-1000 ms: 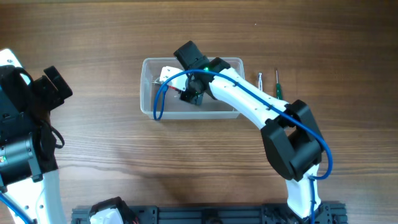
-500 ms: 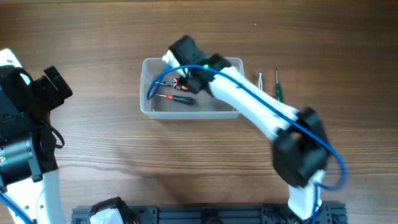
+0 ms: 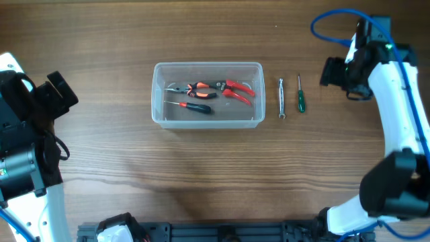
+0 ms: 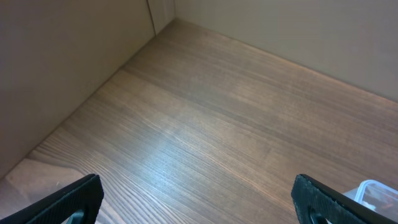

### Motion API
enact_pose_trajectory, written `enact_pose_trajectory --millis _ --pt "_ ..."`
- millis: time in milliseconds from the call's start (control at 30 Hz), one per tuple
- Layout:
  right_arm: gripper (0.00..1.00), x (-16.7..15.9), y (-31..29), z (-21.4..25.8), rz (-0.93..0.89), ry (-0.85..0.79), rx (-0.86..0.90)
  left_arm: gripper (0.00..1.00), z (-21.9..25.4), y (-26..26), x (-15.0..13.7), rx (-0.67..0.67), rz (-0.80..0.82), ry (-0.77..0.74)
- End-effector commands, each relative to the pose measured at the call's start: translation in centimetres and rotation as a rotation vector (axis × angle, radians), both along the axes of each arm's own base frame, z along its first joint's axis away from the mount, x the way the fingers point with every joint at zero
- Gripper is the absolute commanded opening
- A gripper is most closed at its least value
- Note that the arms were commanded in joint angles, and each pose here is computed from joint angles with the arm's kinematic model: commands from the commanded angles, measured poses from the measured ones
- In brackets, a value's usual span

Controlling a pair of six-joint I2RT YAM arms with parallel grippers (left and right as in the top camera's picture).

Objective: Pack container
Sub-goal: 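Grasp the green screwdriver with the right gripper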

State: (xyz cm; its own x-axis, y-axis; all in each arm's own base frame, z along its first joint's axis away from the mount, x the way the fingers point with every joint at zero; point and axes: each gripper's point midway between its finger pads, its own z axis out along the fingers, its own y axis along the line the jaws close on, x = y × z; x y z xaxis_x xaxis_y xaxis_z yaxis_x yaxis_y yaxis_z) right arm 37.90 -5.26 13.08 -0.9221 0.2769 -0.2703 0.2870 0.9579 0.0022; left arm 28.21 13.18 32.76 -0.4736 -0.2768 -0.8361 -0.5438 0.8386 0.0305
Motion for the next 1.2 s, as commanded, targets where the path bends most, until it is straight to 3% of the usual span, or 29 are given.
enact_pose_trajectory --millis 0,100,200,333,400,500,633,800,933,1067,1167 --pt "0.86 -1.5 0.7 -6.3 0.109 0.143 0.043 1.00 0.1 0.2 -0.1 -0.005 0.014 -0.008" --pt "0.83 -2.6 1.6 -10.0 0.149 0.238 0.097 1.00 0.1 0.2 -0.1 -0.005 0.014 -0.008" --pt "0.61 -1.8 1.8 -11.0 0.162 0.216 0.100 1.00 0.1 0.2 -0.1 -0.005 0.014 -0.008" --pt "0.61 -0.4 3.1 -10.9 0.222 0.161 0.101 1.00 0.1 0.2 -0.1 -0.005 0.014 -0.008" --pt "0.61 0.0 5.4 -10.5 0.320 0.121 0.210 1.00 0.1 0.2 -0.1 -0.005 0.014 -0.008" --pt "0.55 -0.1 6.6 -10.4 0.336 0.120 0.242 1.00 0.1 0.2 -0.1 -0.005 0.014 -0.008" --pt "0.54 -0.1 4.4 -10.9 0.201 0.159 0.058 1.00 0.1 0.2 -0.1 -0.005 0.014 -0.008" --pt "0.51 0.8 4.9 -12.4 0.152 0.154 0.006 1.00 0.1 0.2 -0.1 -0.005 0.014 -0.008" --pt "0.45 0.4 6.4 -16.0 0.149 0.214 0.077 1.00 0.1 0.2 -0.1 -0.005 0.014 -0.008" --pt "0.06 0.4 6.4 -16.4 0.129 0.219 0.081 1.00 0.1 0.2 -0.1 -0.005 0.014 -0.008" --pt "0.04 0.7 6.4 -15.9 0.133 0.203 0.080 1.00 0.1 0.2 -0.1 -0.005 0.014 -0.008"
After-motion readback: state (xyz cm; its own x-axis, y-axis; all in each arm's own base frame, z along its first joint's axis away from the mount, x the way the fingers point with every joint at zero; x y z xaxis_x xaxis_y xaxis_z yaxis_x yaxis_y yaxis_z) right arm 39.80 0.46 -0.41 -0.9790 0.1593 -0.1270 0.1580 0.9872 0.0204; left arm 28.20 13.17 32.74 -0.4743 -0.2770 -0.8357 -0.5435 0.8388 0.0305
